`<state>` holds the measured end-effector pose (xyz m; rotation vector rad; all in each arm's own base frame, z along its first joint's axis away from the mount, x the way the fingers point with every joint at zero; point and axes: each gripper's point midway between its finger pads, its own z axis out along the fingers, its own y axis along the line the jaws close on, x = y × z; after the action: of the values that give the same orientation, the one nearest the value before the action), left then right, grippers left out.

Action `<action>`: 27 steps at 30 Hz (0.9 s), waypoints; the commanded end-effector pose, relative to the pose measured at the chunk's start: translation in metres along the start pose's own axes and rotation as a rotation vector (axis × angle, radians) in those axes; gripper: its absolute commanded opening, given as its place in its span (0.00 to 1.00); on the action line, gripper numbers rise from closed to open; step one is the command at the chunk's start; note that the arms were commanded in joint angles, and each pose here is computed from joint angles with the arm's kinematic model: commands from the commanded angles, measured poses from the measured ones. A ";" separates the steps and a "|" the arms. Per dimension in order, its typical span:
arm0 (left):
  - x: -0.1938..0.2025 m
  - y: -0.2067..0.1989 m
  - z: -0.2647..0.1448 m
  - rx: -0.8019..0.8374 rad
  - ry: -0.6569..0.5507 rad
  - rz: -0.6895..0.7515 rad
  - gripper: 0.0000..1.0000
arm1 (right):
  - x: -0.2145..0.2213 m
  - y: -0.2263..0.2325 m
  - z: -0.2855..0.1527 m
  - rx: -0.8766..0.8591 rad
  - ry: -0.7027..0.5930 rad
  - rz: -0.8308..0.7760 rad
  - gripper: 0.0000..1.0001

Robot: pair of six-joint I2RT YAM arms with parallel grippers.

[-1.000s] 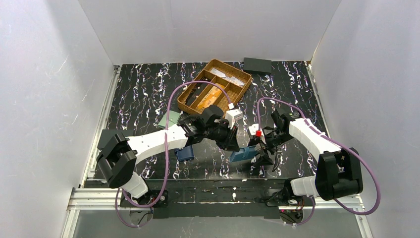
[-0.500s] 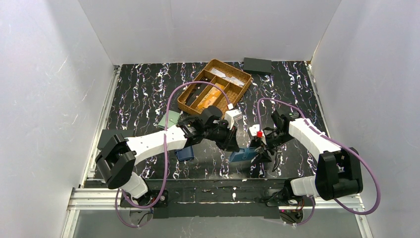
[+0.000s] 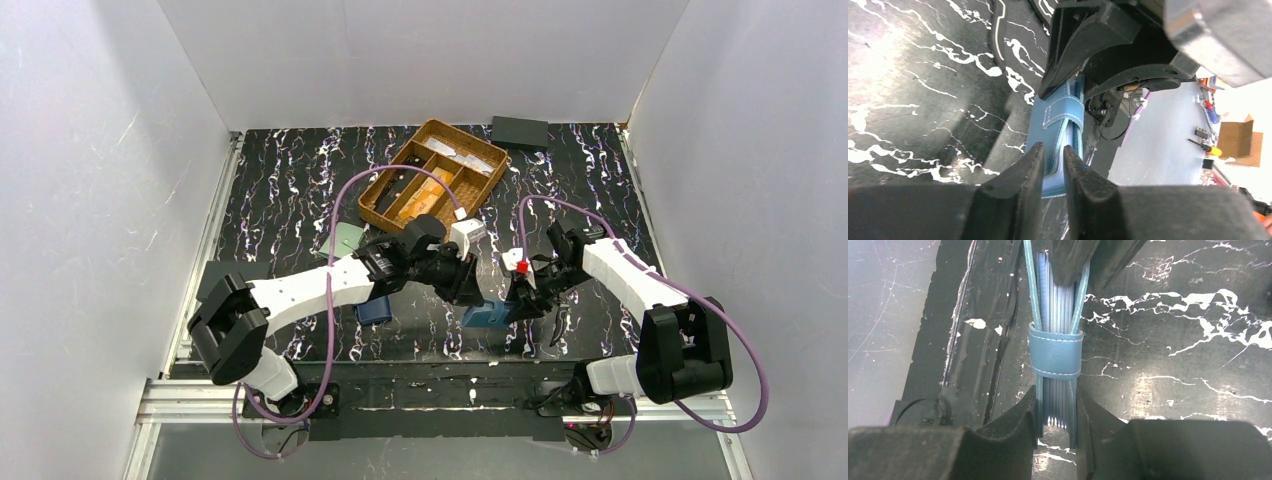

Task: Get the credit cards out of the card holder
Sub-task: Open the card holder at the center of the board.

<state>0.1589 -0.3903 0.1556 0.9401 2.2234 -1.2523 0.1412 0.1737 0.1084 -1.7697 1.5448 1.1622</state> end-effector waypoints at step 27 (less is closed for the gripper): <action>-0.058 -0.002 -0.133 -0.067 -0.610 -0.214 0.98 | -0.076 -0.026 -0.037 0.114 -0.137 0.301 0.01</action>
<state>0.1973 -0.2973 0.2387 0.2669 1.9919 -1.2343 0.1712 0.1761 0.1509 -1.5088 1.7907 1.1545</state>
